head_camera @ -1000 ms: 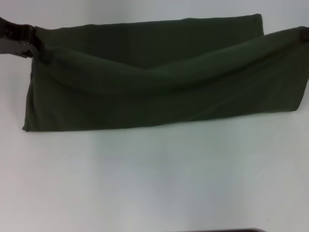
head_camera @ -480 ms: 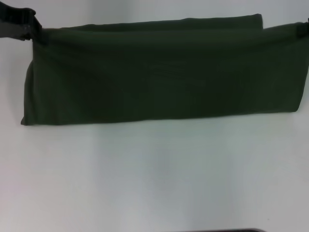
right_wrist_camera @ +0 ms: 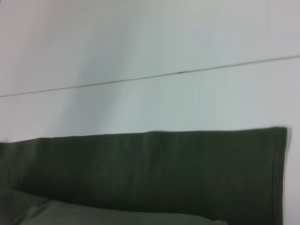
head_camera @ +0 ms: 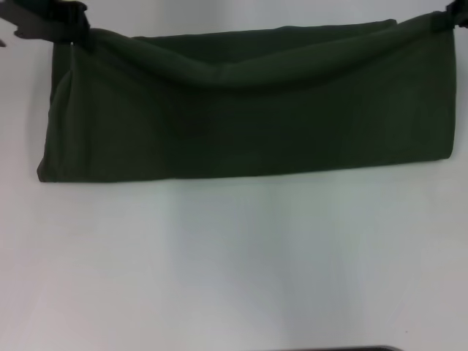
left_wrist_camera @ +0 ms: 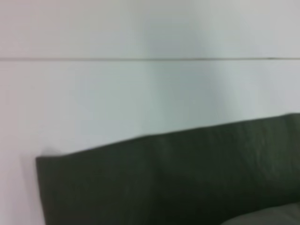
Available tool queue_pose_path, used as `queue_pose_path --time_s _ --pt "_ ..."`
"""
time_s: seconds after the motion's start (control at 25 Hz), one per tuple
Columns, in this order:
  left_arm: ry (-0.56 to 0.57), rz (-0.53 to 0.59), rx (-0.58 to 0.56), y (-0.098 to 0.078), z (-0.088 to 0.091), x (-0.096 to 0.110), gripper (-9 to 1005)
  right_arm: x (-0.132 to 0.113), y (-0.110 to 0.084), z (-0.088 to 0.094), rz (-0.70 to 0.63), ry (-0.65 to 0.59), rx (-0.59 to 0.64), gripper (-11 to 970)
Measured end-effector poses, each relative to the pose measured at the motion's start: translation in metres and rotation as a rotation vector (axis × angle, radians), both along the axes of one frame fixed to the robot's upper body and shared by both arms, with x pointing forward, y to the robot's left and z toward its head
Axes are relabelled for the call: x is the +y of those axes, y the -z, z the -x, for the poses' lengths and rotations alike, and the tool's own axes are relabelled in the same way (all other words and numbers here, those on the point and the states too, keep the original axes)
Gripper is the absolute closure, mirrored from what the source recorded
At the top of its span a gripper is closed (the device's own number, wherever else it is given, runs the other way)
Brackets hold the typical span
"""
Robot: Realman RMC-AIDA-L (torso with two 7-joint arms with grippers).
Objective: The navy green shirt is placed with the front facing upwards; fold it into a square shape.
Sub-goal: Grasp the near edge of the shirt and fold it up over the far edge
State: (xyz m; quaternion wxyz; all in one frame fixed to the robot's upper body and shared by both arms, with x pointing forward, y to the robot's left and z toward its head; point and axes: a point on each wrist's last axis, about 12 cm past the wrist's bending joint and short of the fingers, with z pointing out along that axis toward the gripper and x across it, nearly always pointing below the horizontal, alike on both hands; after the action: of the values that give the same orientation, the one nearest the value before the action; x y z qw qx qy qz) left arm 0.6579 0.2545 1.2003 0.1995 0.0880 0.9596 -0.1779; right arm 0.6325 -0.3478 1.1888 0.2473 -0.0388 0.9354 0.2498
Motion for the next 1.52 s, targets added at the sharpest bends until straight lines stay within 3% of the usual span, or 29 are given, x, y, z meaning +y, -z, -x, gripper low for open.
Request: queue_pose_path --time_s 0.64,0.96,1.52 --pt "-0.052 -0.117 -0.099 -0.007 -0.027 -0.029 945 0.016 0.016 -0.028 0.122 0.088 -0.101 913" --pt "-0.059 -0.165 -0.138 -0.005 -0.033 -0.046 944 0.032 0.025 -0.042 0.175 0.103 -0.166 913" --pt "-0.085 -0.201 -0.182 -0.004 -0.038 -0.054 943 0.055 0.04 -0.051 0.238 0.106 -0.242 913"
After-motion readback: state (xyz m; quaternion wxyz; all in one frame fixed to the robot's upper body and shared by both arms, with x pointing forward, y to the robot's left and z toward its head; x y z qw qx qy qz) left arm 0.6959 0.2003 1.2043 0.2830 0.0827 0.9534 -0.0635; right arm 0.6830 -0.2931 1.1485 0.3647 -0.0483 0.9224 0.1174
